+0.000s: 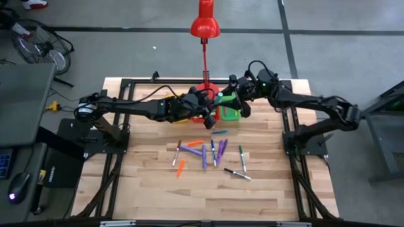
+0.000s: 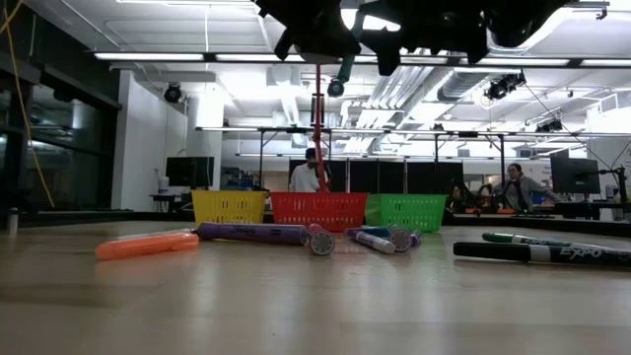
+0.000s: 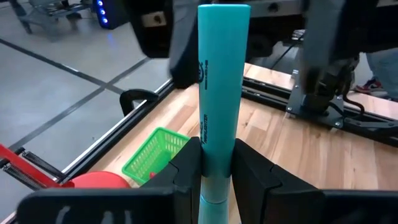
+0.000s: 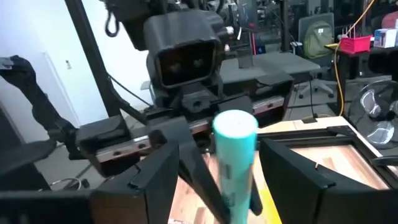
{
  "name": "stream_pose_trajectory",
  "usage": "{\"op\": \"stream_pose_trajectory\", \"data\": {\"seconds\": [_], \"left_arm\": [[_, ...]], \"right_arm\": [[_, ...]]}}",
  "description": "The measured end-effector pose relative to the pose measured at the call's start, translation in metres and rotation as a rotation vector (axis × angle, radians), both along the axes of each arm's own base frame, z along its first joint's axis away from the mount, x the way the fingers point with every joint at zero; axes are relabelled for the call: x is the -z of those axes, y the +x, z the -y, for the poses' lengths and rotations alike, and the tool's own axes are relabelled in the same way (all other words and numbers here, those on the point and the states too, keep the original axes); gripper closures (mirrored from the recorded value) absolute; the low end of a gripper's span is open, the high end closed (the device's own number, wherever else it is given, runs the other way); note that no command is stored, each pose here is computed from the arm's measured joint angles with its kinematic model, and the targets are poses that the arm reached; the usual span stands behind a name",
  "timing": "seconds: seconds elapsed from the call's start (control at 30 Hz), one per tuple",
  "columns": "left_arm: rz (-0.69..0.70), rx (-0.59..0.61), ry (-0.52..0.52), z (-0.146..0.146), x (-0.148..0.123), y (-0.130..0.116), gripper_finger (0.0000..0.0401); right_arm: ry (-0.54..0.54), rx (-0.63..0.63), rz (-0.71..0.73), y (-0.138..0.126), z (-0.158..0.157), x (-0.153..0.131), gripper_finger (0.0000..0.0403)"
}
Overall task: Pick & Place Markers
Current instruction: Put the blue highlighter pen into the red bin
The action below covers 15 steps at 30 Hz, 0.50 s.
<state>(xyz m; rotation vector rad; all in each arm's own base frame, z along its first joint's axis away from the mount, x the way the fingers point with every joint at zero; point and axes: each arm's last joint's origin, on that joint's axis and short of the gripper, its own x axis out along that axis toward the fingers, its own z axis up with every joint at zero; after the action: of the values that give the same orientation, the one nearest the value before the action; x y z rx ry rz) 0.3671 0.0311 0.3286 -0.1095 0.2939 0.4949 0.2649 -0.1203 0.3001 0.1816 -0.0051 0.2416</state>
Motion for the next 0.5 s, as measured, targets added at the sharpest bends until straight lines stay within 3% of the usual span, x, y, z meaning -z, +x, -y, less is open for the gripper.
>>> {"op": "stream_pose_trajectory", "data": {"seconds": [0.27, 0.5], "left_arm": [[-0.001, 0.017, 0.009, 0.0003, -0.0004, 0.0003, 0.0341], [0.001, 0.027, 0.006, 0.0006, -0.0006, 0.0005, 0.0341]], "right_arm": [[0.004, -0.005, 0.015, 0.0021, 0.001, 0.0006, 0.0215], [-0.006, 0.027, 0.019, 0.0024, 0.0019, 0.0005, 0.0279]]}}
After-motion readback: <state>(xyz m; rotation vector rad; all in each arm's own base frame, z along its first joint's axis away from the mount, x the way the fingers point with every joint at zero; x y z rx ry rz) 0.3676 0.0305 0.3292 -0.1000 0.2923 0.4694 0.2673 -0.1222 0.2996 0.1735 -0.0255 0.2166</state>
